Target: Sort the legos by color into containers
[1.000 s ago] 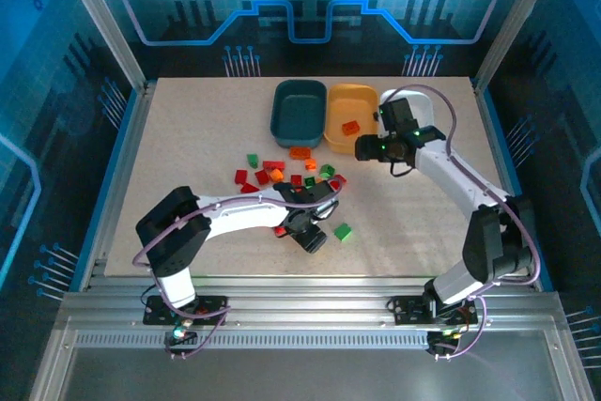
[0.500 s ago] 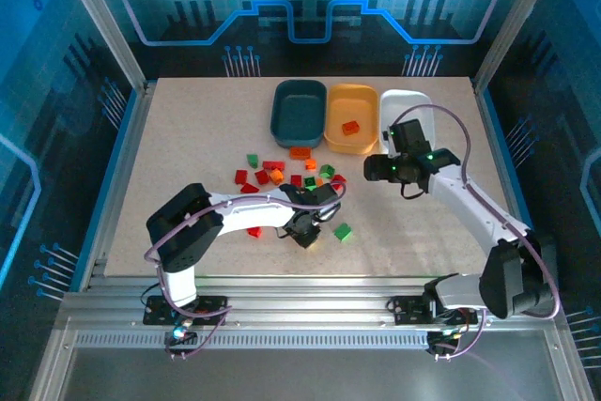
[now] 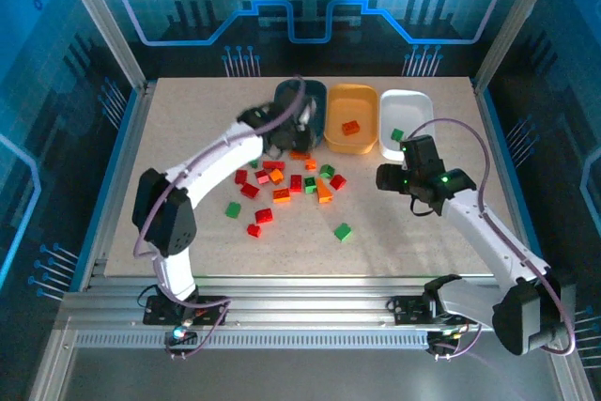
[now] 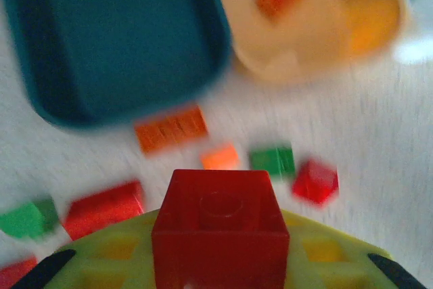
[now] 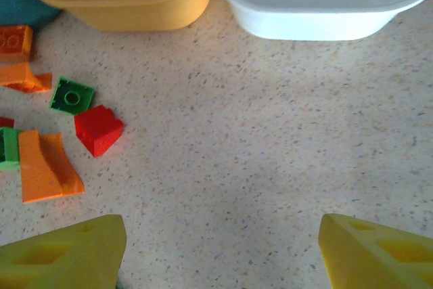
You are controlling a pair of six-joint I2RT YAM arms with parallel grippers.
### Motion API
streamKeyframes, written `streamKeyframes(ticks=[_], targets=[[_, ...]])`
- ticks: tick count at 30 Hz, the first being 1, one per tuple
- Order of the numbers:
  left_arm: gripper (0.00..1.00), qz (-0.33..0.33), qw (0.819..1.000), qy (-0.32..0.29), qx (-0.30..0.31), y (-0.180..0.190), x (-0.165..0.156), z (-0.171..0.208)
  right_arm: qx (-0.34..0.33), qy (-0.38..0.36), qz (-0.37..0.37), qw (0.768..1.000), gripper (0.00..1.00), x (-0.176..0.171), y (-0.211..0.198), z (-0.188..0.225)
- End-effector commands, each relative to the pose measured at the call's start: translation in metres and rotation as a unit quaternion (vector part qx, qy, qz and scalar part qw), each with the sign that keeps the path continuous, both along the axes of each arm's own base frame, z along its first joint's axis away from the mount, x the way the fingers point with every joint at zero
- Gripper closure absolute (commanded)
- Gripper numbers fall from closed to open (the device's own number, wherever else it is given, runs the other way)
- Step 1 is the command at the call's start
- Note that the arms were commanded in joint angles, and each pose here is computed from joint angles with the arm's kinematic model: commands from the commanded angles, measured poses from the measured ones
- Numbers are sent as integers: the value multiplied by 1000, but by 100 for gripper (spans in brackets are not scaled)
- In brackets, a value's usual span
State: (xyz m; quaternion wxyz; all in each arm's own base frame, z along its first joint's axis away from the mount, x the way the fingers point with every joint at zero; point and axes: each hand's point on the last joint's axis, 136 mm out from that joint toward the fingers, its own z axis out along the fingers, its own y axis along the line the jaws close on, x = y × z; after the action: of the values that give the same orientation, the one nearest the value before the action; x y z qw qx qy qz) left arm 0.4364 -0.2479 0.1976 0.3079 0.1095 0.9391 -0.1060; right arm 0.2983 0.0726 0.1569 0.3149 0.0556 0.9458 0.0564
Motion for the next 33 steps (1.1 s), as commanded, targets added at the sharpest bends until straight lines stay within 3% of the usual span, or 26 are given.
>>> streamKeyframes(ticks=[1,5,10,18,24,30,33], targets=[[87,22,997,57,-50,3,36,-15,1,-6,-22,1000,23,1,-8,1],[89,42,994,84,-61,7,84,-33,8,-4,-22,1000,23,5,-6,-1],[88,55,990,92,-94,10,113,-45,19,1,-17,1000,23,5,-3,-3],[60,59,985,101,-128,6,123,-62,20,44,10,999,23,4,6,-25],[22,47,985,90,-139,5,120,-41,24,37,19,999,23,3,10,-13],[17,39,985,60,-159,7,105,11,23,37,51,998,23,-8,28,-7],[14,35,982,28,-184,13,82,47,26,61,153,986,22,-25,68,-17]])
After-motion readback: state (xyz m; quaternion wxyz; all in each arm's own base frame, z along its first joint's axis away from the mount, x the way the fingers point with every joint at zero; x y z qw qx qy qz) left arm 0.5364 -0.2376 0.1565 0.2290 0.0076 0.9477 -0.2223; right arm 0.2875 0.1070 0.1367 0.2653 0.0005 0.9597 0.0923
